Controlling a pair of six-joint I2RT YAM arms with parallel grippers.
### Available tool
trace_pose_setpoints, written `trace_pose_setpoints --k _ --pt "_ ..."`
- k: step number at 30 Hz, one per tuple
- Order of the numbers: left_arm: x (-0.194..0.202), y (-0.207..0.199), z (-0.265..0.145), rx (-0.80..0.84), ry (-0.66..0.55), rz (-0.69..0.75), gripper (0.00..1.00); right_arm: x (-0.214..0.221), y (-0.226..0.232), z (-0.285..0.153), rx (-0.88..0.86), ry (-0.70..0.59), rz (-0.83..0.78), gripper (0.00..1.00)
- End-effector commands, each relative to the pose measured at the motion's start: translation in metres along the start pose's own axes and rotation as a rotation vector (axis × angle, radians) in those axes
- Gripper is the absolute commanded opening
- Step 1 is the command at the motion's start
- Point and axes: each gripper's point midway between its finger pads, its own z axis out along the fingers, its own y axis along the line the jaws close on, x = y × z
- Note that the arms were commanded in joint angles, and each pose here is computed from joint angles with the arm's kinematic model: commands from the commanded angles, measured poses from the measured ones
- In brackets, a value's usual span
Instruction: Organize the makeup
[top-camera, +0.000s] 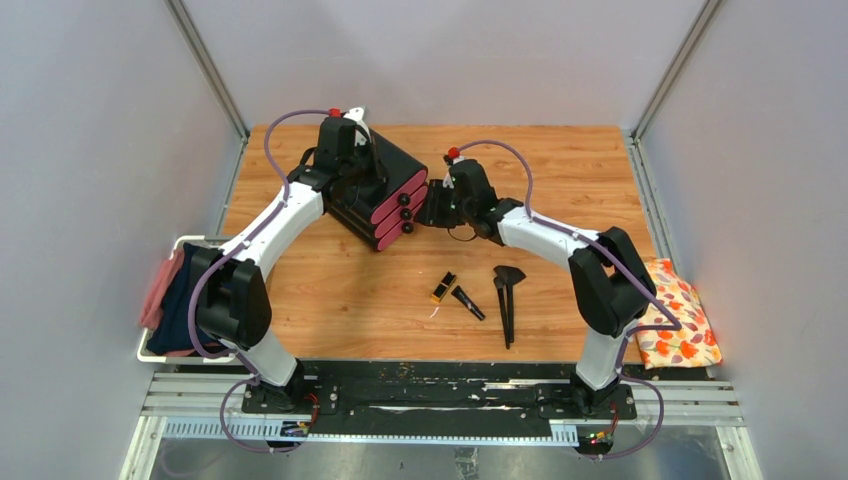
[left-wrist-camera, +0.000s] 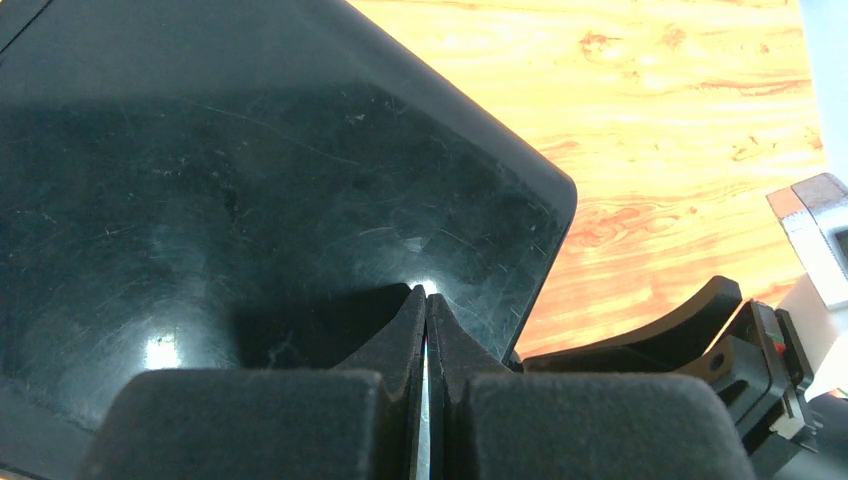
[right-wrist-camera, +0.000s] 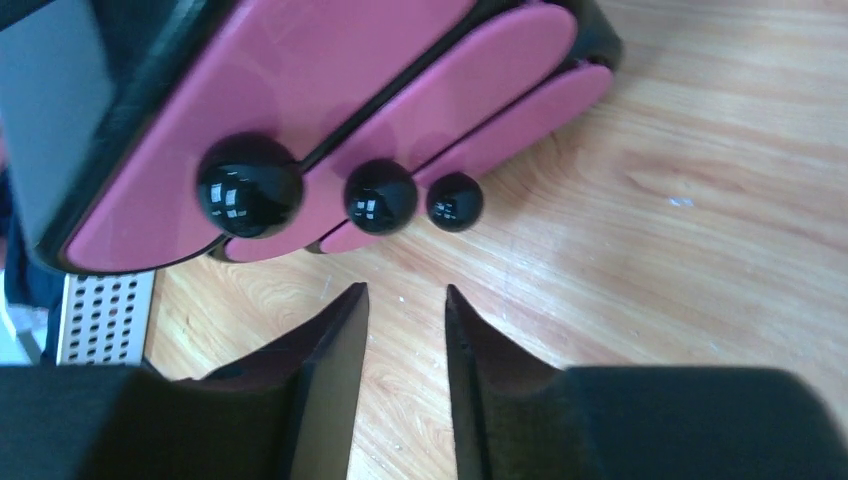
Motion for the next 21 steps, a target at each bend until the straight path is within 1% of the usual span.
trace_pose_setpoints --k 1,3,6,10,14,21 --pt "0.037 0.023 0.002 -0.075 0.126 0.007 0.00 -0.010 0.011 0.007 -0.150 -0.040 0.042 0.44" --pt "0.037 0.023 0.002 -0.074 0.127 0.006 0.00 -0.012 0.012 0.011 -0.197 -0.042 0.071 0.49" --pt "0.037 0.023 0.002 -0.074 0.127 0.006 0.00 -0.012 0.008 0.018 -0.216 -0.023 0.101 0.49" --pt "0.037 0.023 0.002 -0.076 0.127 0.008 0.00 -0.014 0.007 0.025 -0.236 -0.013 0.109 0.48" --pt "0.038 0.024 0.002 -0.079 0.129 0.011 0.00 -0.017 0.009 0.032 -0.264 0.001 0.112 0.45" --pt "0.037 0.026 0.001 -0.086 0.127 0.020 0.00 -0.015 0.010 0.037 -0.307 -0.001 0.133 0.44"
